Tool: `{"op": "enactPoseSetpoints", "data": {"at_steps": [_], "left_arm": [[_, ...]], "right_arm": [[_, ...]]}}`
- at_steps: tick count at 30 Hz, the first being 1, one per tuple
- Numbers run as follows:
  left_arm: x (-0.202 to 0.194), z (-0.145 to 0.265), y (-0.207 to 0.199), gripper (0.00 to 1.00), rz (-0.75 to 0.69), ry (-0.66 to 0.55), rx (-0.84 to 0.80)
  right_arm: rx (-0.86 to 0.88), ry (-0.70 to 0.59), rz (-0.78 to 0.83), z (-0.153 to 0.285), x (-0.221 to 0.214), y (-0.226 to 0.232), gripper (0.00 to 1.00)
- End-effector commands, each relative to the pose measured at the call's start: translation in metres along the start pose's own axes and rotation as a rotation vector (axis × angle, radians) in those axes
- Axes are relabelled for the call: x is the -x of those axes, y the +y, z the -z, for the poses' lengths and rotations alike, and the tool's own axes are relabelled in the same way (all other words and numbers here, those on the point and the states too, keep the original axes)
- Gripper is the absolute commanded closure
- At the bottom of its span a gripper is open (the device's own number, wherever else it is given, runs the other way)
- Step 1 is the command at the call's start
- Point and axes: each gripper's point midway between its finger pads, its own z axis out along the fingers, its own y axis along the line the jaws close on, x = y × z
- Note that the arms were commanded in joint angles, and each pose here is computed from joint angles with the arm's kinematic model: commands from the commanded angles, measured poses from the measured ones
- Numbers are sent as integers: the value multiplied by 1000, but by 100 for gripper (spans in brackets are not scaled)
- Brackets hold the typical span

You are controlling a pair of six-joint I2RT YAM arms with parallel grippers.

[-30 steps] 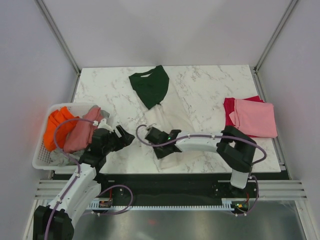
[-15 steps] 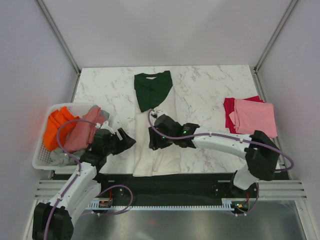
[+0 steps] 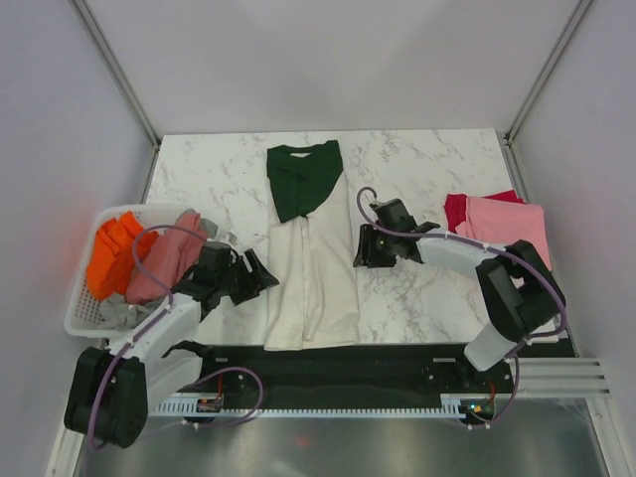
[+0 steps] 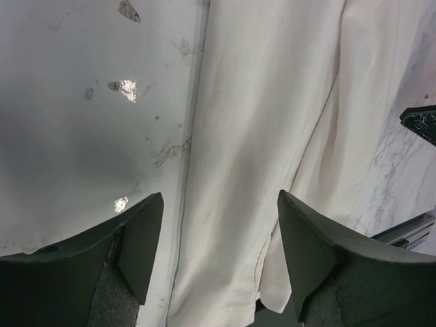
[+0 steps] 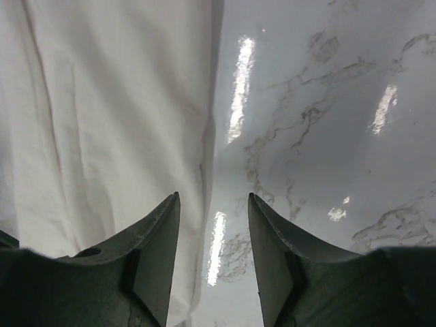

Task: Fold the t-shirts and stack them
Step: Fold the tshirt

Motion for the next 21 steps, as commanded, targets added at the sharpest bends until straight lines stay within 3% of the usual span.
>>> {"op": "enactPoseSetpoints", "data": {"at_steps": [1, 12, 16, 21], "left_arm": [[18, -8, -9, 25, -1, -30, 2], [64, -31, -8, 21, 92, -95, 11], [87, -40, -18, 19, 98, -111, -2], [105, -53, -17, 19, 120, -113, -10]], "right_arm": [[90, 21, -10, -18, 3, -5, 48], [190, -56, -87, -36, 72, -19, 41], [94, -114, -87, -47, 108, -32, 39], [208, -131, -149, -65, 141, -23, 34]]}}
